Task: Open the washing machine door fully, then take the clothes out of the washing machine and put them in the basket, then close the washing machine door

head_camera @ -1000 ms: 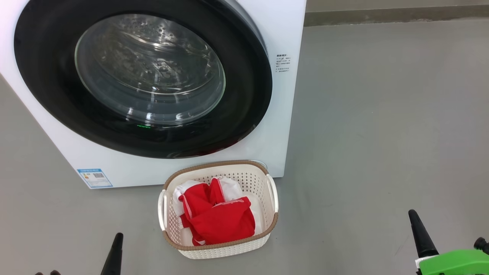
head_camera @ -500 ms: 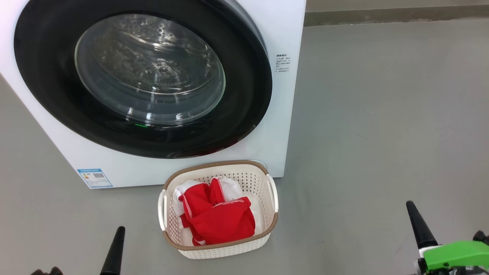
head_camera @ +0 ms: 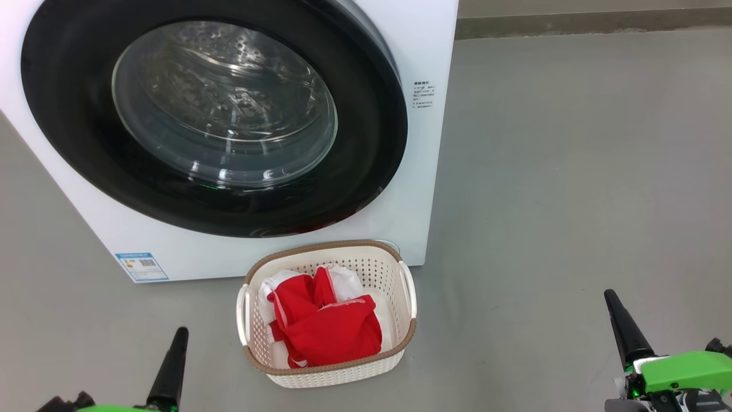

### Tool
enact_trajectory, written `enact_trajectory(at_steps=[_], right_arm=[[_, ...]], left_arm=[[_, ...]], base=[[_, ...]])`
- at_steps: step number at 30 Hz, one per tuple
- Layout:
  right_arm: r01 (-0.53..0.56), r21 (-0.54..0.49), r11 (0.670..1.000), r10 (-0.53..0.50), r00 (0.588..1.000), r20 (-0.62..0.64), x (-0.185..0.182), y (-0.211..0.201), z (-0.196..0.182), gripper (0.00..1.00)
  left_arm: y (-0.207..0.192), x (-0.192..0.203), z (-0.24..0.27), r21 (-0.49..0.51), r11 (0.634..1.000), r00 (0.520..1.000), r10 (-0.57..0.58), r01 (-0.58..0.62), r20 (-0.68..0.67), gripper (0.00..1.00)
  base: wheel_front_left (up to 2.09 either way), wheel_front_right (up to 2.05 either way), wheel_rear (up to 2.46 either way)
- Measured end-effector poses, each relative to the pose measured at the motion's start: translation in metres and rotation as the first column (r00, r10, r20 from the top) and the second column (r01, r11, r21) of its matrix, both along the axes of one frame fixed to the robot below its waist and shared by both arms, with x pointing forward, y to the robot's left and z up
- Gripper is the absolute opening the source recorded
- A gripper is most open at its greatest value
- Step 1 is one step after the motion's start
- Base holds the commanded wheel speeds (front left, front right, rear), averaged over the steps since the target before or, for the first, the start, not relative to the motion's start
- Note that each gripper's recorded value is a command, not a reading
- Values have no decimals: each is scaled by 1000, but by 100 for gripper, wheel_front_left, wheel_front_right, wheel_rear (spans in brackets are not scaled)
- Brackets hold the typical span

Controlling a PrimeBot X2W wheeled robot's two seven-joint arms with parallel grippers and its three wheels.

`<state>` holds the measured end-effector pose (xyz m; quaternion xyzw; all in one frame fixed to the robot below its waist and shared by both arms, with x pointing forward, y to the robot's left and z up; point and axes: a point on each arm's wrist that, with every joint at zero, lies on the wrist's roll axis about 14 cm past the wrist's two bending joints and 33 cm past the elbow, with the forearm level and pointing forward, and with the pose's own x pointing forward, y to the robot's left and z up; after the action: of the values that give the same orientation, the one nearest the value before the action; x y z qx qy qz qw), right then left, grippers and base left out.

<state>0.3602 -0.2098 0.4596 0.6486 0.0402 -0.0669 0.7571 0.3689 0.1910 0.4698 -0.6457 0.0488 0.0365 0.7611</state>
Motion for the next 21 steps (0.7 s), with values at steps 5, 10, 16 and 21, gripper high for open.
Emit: enact_trajectory(at_steps=[5, 10, 16, 21], right_arm=[[-4, 51, 999, 3, 1000, 28, 6, 2, 8, 0], [-10, 100, 995, 5, 999, 50, 11, 3, 14, 0], [-11, 152, 988, 2, 998, 59, 11, 4, 16, 0], [-15, 160, 987, 2, 997, 76, 15, 6, 21, 0]], left_arm=[[-1, 4, 5, -46, 999, 1000, -4, 5, 15, 0], [-2, 4, 6, -99, 995, 1000, -3, 5, 20, 0], [-3, 9, 13, -159, 987, 999, -3, 10, 43, 0], [-3, 9, 13, -163, 987, 999, -3, 10, 43, 0]], base=[[0, 0, 0], [0, 0, 0], [0, 0, 0], [0, 0, 0]])
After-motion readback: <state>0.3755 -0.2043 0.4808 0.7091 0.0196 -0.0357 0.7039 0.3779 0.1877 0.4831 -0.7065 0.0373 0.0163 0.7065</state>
